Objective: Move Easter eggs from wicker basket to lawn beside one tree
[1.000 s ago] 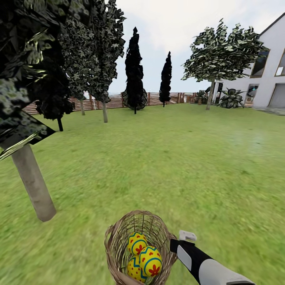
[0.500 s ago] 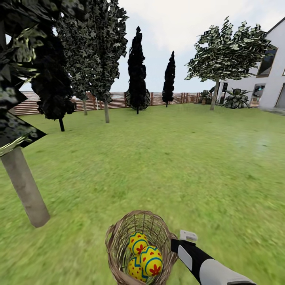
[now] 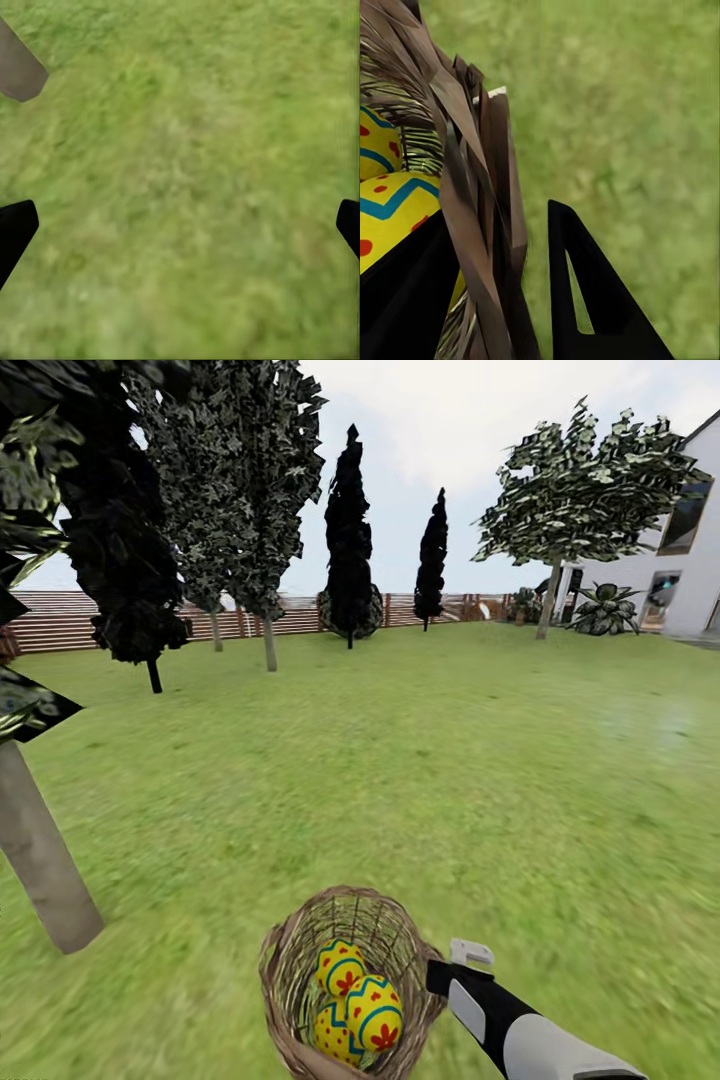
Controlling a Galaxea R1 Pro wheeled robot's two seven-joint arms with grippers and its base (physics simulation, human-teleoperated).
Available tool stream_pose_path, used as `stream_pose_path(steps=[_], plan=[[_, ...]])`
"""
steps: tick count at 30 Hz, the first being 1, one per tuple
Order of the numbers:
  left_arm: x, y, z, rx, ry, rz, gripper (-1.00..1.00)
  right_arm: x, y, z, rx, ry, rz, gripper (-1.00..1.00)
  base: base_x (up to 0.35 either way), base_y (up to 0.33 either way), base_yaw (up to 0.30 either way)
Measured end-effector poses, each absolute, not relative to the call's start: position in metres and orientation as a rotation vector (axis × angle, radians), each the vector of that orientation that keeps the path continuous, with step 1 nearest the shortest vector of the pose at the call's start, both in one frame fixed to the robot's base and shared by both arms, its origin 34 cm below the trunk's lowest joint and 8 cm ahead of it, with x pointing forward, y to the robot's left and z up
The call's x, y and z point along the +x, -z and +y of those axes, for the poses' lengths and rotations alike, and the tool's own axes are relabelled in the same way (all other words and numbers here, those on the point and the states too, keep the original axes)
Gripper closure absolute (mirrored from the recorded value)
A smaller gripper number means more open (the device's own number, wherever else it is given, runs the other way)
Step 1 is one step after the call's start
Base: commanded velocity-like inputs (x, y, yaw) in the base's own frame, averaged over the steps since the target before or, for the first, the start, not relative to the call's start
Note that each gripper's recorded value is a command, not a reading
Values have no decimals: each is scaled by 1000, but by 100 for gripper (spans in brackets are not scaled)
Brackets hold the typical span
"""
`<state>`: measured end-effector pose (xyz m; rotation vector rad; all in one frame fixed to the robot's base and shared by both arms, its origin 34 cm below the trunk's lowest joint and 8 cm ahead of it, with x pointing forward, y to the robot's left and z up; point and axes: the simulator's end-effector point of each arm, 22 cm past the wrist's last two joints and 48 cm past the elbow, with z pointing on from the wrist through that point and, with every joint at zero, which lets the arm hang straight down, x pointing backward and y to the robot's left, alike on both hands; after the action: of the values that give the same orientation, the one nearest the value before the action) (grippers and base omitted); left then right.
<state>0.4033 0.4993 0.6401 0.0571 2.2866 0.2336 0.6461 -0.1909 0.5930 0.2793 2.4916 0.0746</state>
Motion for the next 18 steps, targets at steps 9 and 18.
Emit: stream_pose_path(steps=[9, 18], plan=[[390, -627, 504, 45, -240, 2303, -100, 645, -593, -188, 275, -78, 2493, 100, 259, -204, 275], [382, -618, 508, 40, -245, 2308, -100, 644, -591, -188, 274, -78, 2498, 100, 259, -205, 279]])
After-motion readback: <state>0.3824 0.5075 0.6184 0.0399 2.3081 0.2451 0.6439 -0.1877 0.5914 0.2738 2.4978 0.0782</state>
